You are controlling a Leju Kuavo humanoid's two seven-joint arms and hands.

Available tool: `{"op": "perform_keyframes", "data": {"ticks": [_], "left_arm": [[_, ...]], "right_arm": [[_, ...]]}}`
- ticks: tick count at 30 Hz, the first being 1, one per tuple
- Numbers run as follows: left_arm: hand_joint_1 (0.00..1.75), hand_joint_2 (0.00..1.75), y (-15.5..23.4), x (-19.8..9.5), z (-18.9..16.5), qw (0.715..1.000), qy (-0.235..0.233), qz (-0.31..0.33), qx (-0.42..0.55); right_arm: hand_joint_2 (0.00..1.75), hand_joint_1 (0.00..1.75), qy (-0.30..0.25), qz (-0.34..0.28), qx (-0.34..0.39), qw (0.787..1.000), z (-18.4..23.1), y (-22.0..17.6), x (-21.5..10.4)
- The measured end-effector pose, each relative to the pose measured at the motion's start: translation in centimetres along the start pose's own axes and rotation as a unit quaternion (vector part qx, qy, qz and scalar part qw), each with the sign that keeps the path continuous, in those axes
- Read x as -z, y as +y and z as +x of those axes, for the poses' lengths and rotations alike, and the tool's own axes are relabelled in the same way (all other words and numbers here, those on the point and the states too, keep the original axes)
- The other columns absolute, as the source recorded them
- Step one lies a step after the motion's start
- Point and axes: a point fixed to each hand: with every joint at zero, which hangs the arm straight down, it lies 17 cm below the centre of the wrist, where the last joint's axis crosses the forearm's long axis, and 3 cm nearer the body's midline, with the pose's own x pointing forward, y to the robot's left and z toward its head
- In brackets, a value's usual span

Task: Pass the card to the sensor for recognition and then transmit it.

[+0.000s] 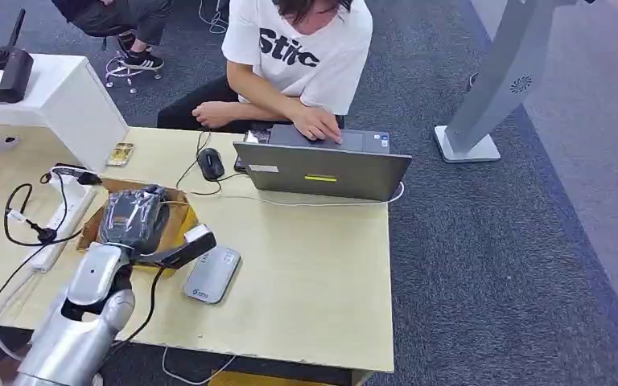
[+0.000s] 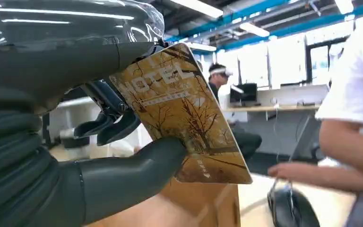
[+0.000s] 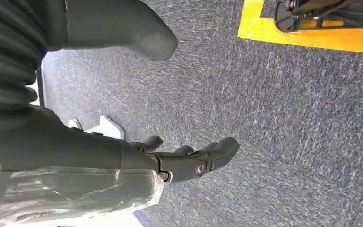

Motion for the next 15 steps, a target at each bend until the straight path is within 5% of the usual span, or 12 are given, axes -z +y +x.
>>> {"op": "perform_keyframes", "data": {"ticks": [6, 15], "left_arm": [[1.75, 1.75, 5.3, 1.1, -3.7, 0.999, 0.014, 0.042, 0.022], [1.75, 1.75, 7.4, 0.5, -9.8, 0.996, 0.065, 0.056, 0.032]], "right_arm": [[1.75, 0.0, 0.001, -0.002, 0.006, 1.0, -0.2, 0.0, 0.0], [1.75, 0.0, 0.007, -0.008, 0.009, 1.0, -0.5, -0.3, 0.0]]}}
